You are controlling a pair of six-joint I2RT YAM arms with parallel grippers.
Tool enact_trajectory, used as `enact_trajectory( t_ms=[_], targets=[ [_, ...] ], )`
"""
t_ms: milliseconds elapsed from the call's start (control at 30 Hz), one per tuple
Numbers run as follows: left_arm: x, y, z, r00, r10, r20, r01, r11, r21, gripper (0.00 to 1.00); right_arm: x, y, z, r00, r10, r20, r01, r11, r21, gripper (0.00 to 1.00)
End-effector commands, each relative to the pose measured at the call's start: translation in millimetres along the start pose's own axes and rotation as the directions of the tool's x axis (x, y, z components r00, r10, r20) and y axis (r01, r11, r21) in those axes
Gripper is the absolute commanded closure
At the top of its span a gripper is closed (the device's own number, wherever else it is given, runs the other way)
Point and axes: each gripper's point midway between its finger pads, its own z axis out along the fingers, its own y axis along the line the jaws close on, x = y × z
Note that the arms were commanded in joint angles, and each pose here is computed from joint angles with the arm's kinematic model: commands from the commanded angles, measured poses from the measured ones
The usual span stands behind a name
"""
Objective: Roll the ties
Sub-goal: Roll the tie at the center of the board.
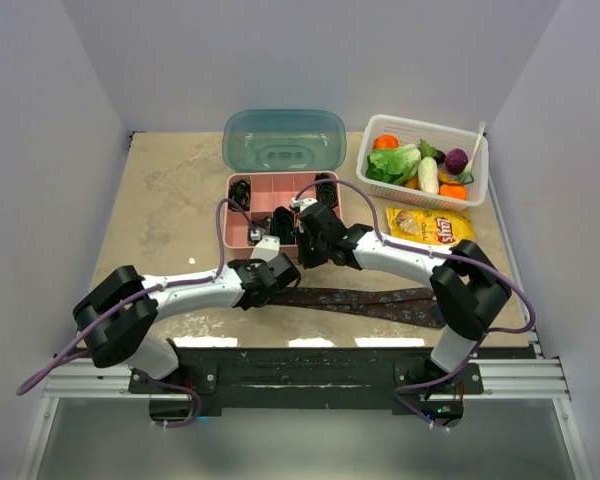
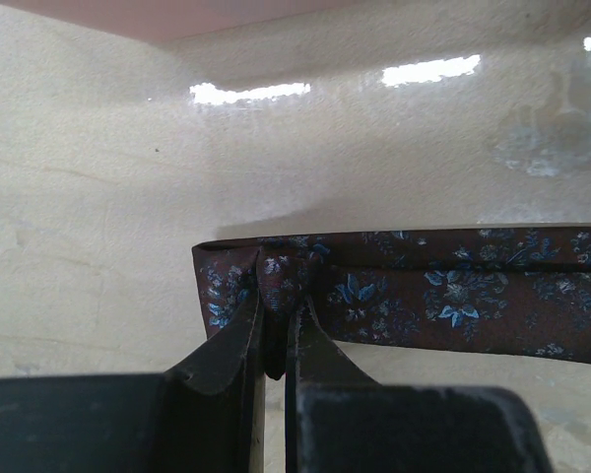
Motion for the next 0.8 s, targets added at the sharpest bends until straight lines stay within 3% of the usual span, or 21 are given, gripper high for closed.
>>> enact_trajectory(
  t_ms=[0,133,267,367,500,767],
  targets=[
    [4,-29,-1,0.999,-0.029,-0.03,0.033,0.992,0.123,0.89,-14,0,-9,0.999,-0.005,0.054,0.005,1.0,-0.006,1.0],
    [5,-36,-4,0.999,-0.026,-0.037,0.032,0.986,0.166,0.81,-13,-1,-9,0.999,-0.005,0.05,0.005,1.0,-0.003,1.0],
    [4,-48,-12,0.998,-0.028,-0.06,0.041,0.971,0.236,0.61,-12,-1,-9,0.999,-0.009,0.047,0.01,1.0,-0.005,1.0],
    [2,-56,-17,0.998,-0.028,-0.063,0.045,0.957,0.285,0.53,-11,-1,-9,0.999,-0.01,0.044,0.01,1.0,-0.007,1.0],
    [0,-62,-18,0.998,-0.024,-0.064,0.043,0.949,0.313,0.47,-9,0,-7,0.999,-0.011,0.038,0.012,1.0,-0.011,1.0],
    [-6,-69,-27,0.997,-0.041,-0.06,0.061,0.927,0.369,0.44,-8,2,-8,0.999,-0.013,0.035,0.014,1.0,-0.028,1.0]
  ],
)
